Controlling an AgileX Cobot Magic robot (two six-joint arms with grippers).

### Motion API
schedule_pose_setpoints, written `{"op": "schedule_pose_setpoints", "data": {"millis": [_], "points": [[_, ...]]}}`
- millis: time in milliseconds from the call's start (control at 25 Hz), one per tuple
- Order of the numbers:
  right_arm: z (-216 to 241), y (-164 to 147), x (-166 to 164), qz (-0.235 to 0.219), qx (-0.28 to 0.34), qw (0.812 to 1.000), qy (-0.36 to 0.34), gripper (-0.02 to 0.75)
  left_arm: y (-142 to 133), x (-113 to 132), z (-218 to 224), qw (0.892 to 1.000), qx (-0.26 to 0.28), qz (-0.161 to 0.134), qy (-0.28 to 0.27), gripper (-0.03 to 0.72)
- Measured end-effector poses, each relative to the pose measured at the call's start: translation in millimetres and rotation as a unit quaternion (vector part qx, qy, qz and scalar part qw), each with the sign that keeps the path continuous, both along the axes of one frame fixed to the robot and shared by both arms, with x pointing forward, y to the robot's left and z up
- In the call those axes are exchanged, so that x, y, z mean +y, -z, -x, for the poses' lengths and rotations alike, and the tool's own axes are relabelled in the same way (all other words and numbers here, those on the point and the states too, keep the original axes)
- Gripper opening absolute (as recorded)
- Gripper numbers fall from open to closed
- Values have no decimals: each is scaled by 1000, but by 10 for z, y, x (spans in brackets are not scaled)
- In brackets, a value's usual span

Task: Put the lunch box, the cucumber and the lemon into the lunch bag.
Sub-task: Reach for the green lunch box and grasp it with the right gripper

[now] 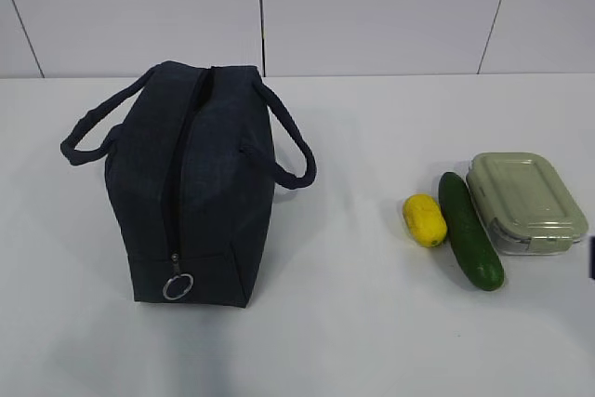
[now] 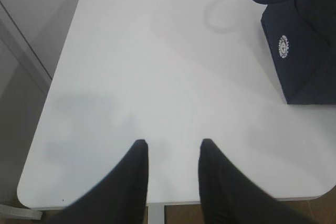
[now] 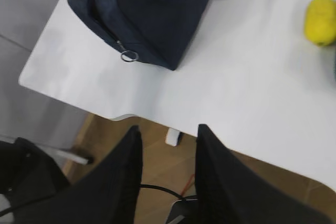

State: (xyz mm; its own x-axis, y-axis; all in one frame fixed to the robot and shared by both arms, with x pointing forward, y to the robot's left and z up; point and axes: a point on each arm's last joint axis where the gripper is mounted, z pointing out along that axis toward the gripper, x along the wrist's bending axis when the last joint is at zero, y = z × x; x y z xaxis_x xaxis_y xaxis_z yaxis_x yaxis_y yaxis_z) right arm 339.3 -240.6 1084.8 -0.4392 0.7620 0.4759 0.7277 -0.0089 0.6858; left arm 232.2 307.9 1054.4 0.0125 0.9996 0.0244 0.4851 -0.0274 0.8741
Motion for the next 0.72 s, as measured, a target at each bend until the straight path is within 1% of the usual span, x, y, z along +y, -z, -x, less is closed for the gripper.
{"op": "schedule_pose_setpoints", "data": {"millis": [120, 240, 320, 400, 480, 560, 720], "points": [[-378, 59, 67, -38, 35, 998, -39, 267, 0, 0, 0, 1000, 0, 0, 0, 237], [-721, 139, 116, -63, 69, 992, -81, 267, 0, 0, 0, 1000, 0, 0, 0, 237], [-923, 183, 142, -74, 88, 987, -112, 265, 0, 0, 0, 1000, 0, 0, 0, 237], [-1123, 184, 123, -81, 96, 984, -126, 264, 0, 0, 0, 1000, 0, 0, 0, 237], [-1337, 194, 26, -82, 97, 985, -114, 262, 0, 0, 0, 1000, 0, 0, 0, 236], [-1529, 207, -123, -85, 98, 988, -88, 262, 0, 0, 0, 1000, 0, 0, 0, 236], [-1772, 213, -424, -90, 95, 991, -39, 262, 0, 0, 0, 1000, 0, 0, 0, 236]]}}
